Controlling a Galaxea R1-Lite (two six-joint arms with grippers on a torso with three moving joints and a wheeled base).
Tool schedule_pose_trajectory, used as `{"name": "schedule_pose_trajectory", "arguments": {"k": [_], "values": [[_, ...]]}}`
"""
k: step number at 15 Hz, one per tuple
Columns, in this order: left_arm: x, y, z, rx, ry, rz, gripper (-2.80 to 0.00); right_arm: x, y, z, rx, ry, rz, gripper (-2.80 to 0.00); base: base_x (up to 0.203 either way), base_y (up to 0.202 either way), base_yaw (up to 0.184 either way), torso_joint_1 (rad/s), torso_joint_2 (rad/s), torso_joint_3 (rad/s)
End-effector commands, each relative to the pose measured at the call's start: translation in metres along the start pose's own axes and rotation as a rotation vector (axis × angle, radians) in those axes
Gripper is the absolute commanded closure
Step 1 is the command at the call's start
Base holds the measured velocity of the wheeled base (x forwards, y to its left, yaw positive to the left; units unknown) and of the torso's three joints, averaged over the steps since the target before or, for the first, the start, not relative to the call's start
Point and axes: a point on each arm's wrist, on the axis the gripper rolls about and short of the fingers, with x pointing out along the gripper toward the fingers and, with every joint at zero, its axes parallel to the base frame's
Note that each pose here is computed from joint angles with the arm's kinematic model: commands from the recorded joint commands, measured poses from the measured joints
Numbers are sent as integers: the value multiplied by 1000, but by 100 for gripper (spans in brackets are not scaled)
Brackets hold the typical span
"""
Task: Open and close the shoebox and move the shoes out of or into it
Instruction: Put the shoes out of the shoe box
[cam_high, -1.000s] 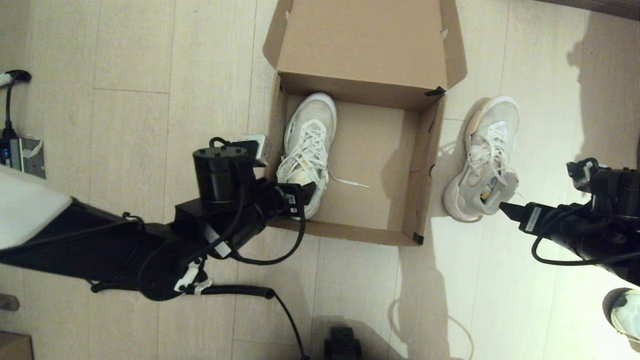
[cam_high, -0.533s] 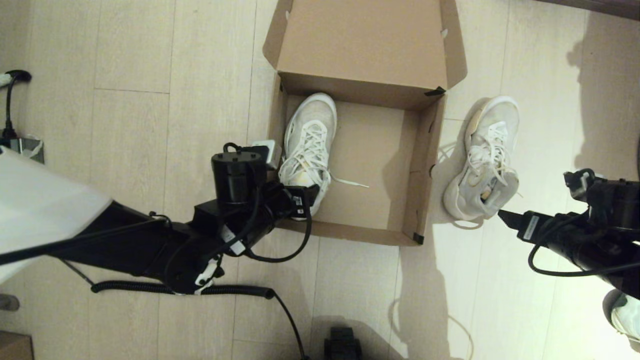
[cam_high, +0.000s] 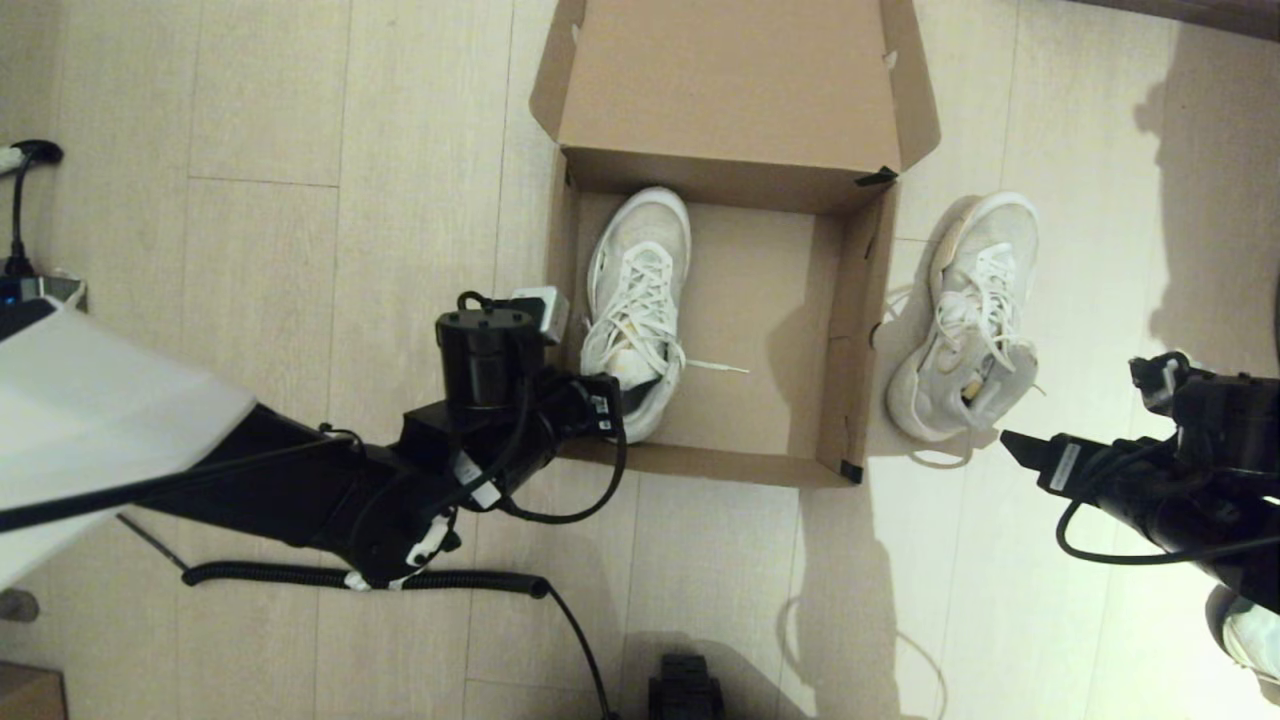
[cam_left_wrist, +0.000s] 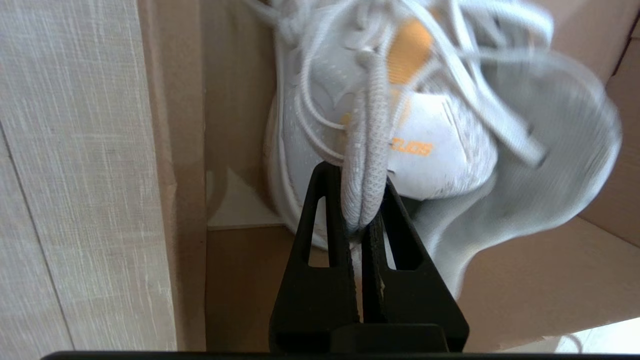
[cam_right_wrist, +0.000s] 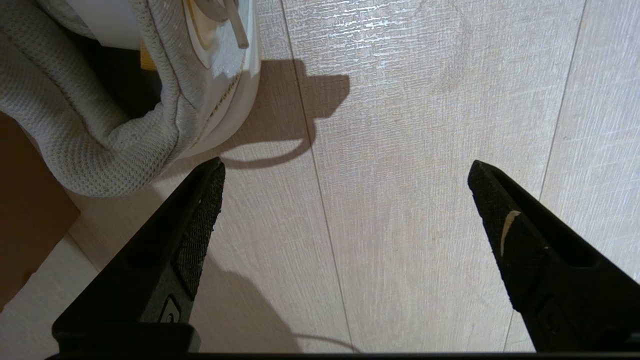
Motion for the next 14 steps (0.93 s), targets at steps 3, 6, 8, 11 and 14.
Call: {"name": "schedule_pose_trajectory", "arguments": {"k": [3, 6, 8, 11, 14], "values": [[1, 2, 1, -5, -7, 1, 0, -1, 0, 2, 4, -9, 1, -280, 0, 0, 0, 0, 0, 0], [-18, 1, 34, -17, -84, -12, 0, -2, 0, 3, 2, -16, 1, -280, 0, 0, 0, 0, 0, 0], [-40, -2, 63, -28, -131, -32, 0, -8, 1, 8, 2, -41, 11, -280, 0, 0, 0, 0, 0, 0], [-73, -7, 93, -50, -207, -88, 0, -15, -1, 8, 4, -44, 10, -280, 0, 0, 0, 0, 0, 0], [-107, -5, 107, -62, -251, -116, 0, -17, -3, 3, 2, -29, 3, -280, 0, 0, 0, 0, 0, 0]]}}
